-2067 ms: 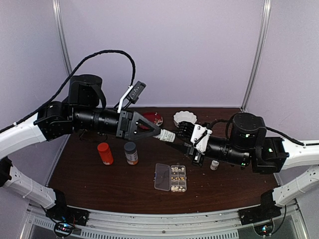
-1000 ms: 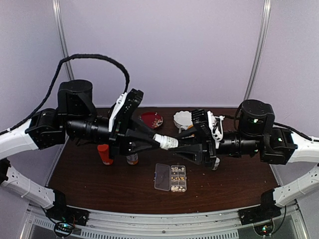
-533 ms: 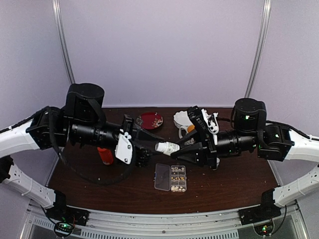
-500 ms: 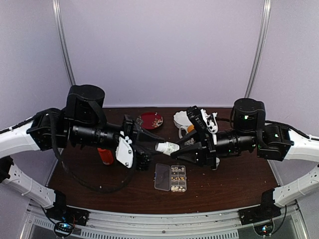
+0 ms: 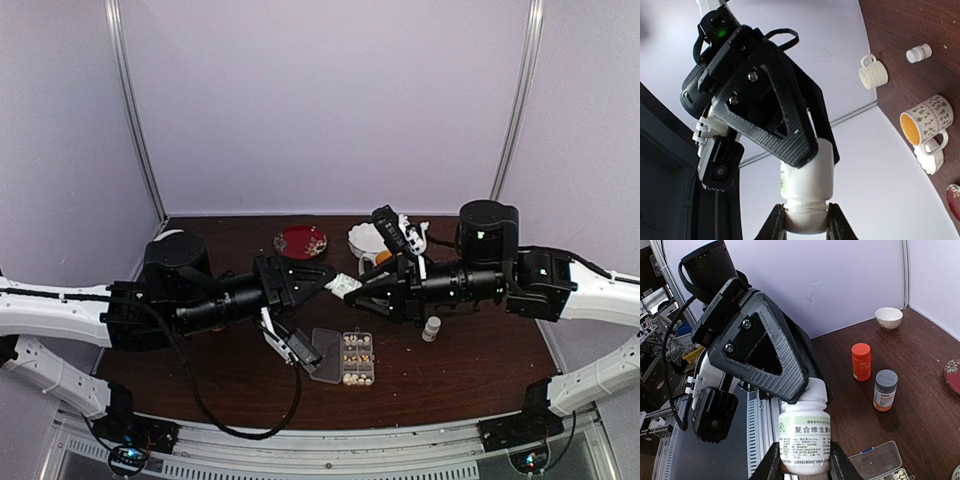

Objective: Sort the pills into containers
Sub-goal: Screw the lid of the pill bottle onto the pill bottle.

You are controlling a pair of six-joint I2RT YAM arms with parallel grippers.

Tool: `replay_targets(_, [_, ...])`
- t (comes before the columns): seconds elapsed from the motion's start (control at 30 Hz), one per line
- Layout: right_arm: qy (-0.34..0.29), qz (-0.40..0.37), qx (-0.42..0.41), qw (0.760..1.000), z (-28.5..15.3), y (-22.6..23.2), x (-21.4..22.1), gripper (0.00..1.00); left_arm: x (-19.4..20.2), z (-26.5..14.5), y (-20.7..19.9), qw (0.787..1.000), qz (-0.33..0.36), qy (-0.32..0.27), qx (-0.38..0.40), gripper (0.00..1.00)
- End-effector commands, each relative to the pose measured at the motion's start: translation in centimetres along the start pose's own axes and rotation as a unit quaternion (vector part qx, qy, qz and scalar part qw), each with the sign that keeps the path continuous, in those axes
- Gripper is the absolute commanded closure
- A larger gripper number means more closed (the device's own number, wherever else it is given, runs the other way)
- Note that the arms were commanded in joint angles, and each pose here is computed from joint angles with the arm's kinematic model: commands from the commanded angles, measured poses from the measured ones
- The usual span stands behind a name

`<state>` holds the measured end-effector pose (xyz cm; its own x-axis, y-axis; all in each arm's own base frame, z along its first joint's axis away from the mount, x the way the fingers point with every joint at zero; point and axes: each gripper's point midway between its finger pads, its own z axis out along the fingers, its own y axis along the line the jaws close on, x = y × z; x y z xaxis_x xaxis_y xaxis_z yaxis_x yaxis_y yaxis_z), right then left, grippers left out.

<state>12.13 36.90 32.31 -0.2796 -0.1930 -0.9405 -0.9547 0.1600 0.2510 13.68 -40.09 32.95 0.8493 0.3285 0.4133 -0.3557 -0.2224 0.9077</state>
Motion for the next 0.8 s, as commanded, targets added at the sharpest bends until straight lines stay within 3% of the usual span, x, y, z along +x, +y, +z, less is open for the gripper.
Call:
replay_targets(0.0, [-0.126, -0.07, -0.149, 0.978, -1.8, 7.3, -6.9, 1.0, 0.9, 1.8, 0.0, 0.998, 0.043, 0.047, -0.026, 0.75])
replay_targets(0.1, [-0.123, -0.074, -0.132, 0.981, -2.3, 6.7, -6.8, 1.0, 1.1, 1.5, 0.5, 0.998, -0.008, 0.045, -0.031, 0.43])
replay_targets(0.37, [-0.077, -0.098, -0.051, 0.991, -3.5, 4.4, -5.2, 0.99, 1.7, -1.3, 3.3, 0.975, -0.201, 0.023, -0.093, 0.06])
replay_targets(0.57, [-0.074, -0.142, 0.0, 0.987, -4.9, 3.2, -4.9, 1.0, 1.7, -3.5, 5.8, 0.924, -0.369, -0.031, -0.095, 0.07])
replay_targets(0.63, [-0.081, -0.159, 0.016, 0.984, -5.2, 2.8, -4.9, 1.0, 1.5, -4.1, 6.8, 0.893, -0.437, -0.058, -0.088, 0.09])
replay_targets(0.77, [-0.101, -0.182, 0.035, 0.977, -5.7, 2.4, -5.3, 1.0, 2.1, -5.3, 8.9, 0.805, -0.58, -0.084, -0.089, 0.11])
